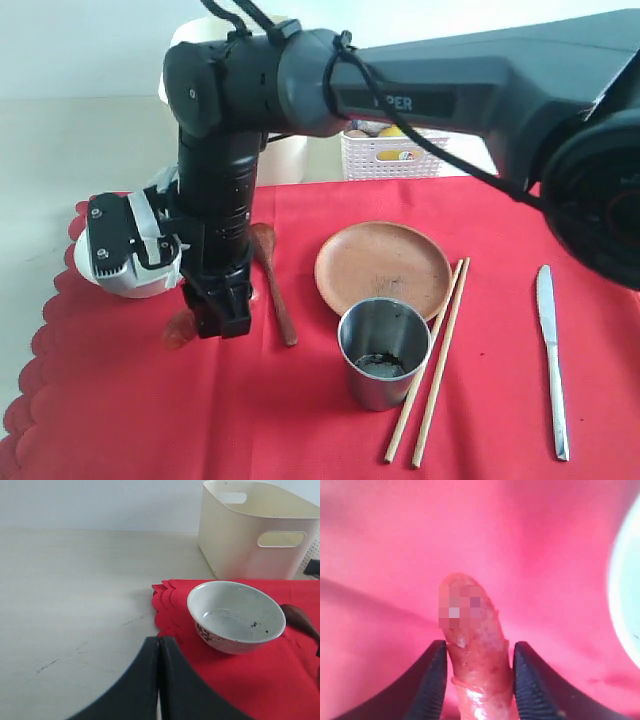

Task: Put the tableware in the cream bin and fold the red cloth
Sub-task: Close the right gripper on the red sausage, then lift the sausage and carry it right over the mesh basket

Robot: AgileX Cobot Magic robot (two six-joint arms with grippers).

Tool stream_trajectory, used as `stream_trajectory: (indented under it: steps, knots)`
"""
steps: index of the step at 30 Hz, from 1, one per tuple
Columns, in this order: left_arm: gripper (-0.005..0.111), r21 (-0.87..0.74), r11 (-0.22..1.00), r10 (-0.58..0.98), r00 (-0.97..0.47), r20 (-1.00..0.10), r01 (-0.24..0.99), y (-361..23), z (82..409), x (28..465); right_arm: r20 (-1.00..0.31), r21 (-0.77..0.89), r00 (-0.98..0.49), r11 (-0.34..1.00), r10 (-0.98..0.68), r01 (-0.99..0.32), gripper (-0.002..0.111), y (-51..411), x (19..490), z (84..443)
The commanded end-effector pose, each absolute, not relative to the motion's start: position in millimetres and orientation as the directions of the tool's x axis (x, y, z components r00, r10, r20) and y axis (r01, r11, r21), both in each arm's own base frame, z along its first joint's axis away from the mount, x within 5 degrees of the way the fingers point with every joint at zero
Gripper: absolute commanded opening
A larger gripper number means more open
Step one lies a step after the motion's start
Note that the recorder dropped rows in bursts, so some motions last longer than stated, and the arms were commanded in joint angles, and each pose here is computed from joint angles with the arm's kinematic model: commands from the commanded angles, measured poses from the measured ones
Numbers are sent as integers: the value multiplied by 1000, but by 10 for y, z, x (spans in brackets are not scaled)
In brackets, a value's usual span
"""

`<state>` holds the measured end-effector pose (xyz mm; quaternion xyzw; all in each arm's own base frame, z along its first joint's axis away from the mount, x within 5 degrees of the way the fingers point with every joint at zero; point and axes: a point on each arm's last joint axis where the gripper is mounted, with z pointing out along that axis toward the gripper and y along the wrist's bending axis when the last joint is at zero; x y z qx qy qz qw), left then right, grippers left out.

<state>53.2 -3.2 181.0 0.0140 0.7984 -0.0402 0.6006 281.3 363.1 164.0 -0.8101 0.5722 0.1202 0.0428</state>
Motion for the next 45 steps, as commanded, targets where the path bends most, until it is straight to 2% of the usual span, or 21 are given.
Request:
stream_trajectory:
  steps: [1, 6, 12, 21, 29, 45]
  knots:
    - [0, -58, 996, -37, -268, -963, 69, -34, 1812, 531, -272, 41, 271, -292, -923, -955, 0, 3591, 2756, 1994]
    - [0, -58, 996, -37, -268, -963, 69, -34, 1812, 531, -302, 1, 143, -150, -943, -989, 0, 3520, 2722, 2364]
    - [0, -58, 996, -37, -268, -963, 69, -34, 1812, 531, -330, -84, 56, -30, -942, -996, 0, 3371, 2673, 2819]
    - [0, -58, 996, -37, -268, -963, 69, -34, 1812, 531, -384, -230, -168, 270, -908, -935, 0, 3117, 2700, 3312]
    - [0, -58, 996, -37, -268, -963, 69, -34, 1812, 531, -382, -324, -280, 412, -881, -852, 0, 2846, 2873, 3471]
    - [0, -58, 996, -37, -268, -963, 69, -34, 1812, 531, -491, -194, -546, 696, -679, -691, 0, 2078, 3519, 3487]
